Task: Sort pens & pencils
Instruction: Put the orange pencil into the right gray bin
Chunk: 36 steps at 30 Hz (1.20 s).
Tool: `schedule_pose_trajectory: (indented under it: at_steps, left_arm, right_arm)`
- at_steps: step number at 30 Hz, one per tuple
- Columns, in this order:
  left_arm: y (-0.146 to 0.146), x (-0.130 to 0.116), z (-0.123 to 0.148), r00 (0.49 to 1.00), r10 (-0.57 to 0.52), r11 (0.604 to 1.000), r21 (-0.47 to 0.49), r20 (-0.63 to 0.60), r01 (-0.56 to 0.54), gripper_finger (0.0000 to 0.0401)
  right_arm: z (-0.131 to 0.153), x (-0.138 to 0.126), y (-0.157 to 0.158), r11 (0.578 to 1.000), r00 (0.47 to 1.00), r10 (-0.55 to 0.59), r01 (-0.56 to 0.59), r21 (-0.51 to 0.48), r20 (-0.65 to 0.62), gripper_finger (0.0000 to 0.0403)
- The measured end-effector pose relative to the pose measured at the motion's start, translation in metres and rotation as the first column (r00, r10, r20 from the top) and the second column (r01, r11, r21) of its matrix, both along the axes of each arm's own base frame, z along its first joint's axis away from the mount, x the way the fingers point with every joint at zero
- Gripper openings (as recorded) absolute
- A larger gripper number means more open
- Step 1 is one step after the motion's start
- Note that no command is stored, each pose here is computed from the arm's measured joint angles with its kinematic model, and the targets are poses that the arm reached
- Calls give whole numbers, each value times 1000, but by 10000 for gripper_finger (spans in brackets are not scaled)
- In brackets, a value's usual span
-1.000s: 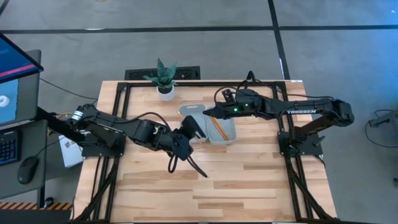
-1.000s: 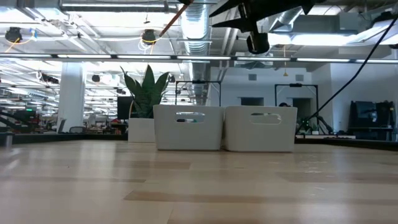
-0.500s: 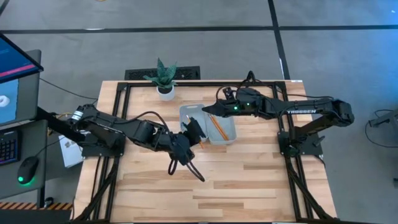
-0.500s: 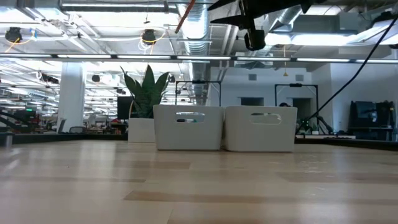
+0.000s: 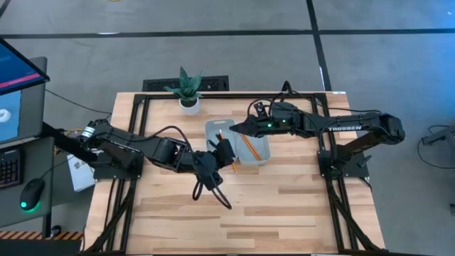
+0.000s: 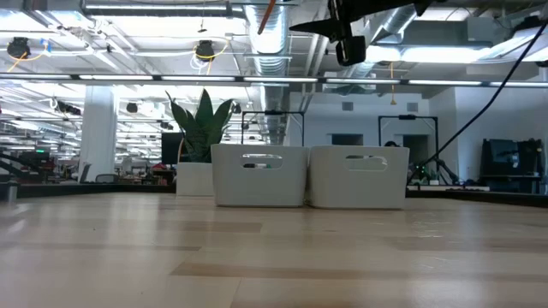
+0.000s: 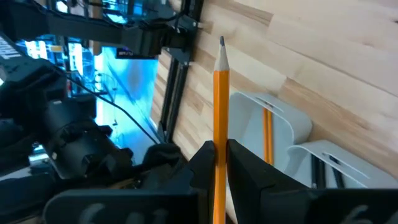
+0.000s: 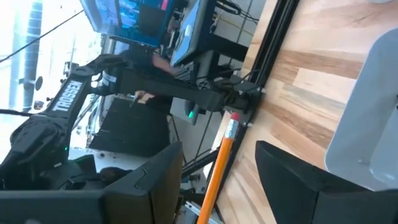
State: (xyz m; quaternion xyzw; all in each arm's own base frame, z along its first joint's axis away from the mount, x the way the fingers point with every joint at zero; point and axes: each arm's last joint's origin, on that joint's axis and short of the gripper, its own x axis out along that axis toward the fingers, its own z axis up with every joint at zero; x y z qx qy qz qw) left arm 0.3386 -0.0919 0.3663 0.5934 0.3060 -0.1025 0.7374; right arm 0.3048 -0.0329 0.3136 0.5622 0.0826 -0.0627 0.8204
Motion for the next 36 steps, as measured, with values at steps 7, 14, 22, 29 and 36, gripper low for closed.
schedule_pose_trajectory:
  at_steps: [7,14,22,29,36]
  left_arm:
    - [0,1,0,999,-36,999,32,-5,36,20]
    - [7,6,3,995,-98,993,61,11,97,20]
    - [20,10,4,995,-101,991,84,10,100,20]
    - [24,13,5,991,-129,989,77,29,127,20]
    - [28,15,8,988,-142,986,91,53,137,20]
  right_arm:
    - [0,0,1,999,1000,-12,12,40,0,224]
    - [1,0,3,999,1000,-24,23,38,4,214]
    - [1,1,5,999,1000,-19,18,48,4,190]
    - [1,1,5,999,1000,-15,15,49,4,159]
    - [1,1,5,999,1000,-15,15,47,4,137]
